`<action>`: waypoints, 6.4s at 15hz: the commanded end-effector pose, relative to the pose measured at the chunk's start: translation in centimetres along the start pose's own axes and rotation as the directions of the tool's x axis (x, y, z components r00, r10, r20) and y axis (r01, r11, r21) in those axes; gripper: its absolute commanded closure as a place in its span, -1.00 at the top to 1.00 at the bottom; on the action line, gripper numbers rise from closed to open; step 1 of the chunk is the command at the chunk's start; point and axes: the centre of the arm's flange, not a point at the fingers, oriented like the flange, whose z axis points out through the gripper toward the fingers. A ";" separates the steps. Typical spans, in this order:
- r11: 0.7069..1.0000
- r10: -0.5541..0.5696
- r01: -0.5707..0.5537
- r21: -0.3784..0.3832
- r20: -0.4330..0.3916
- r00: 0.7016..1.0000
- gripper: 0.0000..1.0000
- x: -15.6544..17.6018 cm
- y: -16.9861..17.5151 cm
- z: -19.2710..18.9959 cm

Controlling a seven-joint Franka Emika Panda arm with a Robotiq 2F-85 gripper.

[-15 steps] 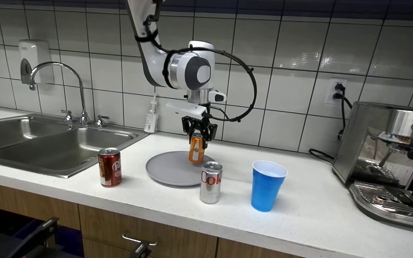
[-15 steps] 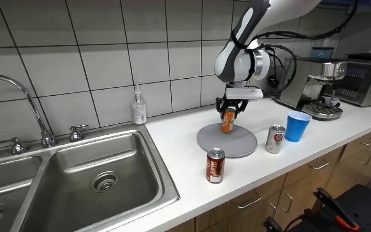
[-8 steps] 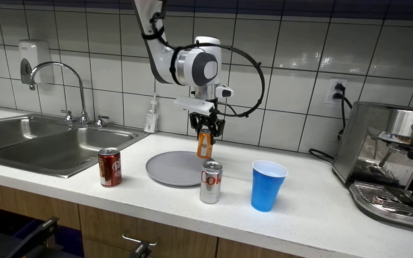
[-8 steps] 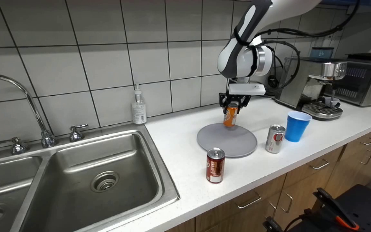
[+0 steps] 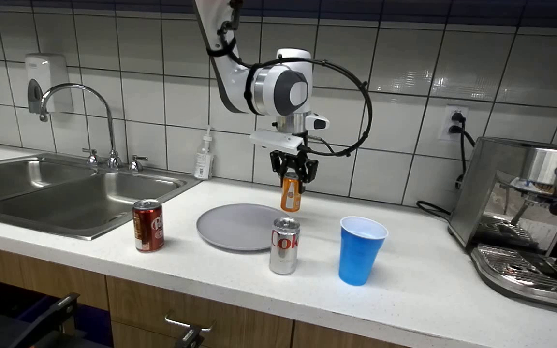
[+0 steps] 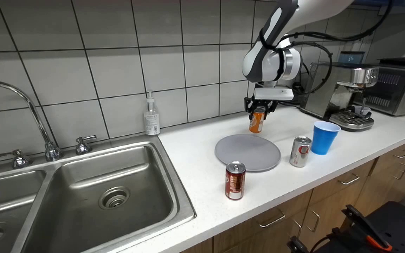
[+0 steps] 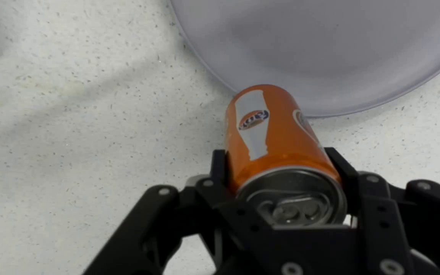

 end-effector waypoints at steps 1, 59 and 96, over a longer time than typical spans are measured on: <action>1.000 -0.003 0.003 -0.015 0.007 1.000 -0.23 2.9 1.2 0.5; 0.999 0.030 -0.028 -0.032 0.047 0.998 1.00 1.5 10.9 -3.9; 0.965 0.229 -0.213 -0.155 0.091 0.969 1.00 -8.5 15.9 -2.5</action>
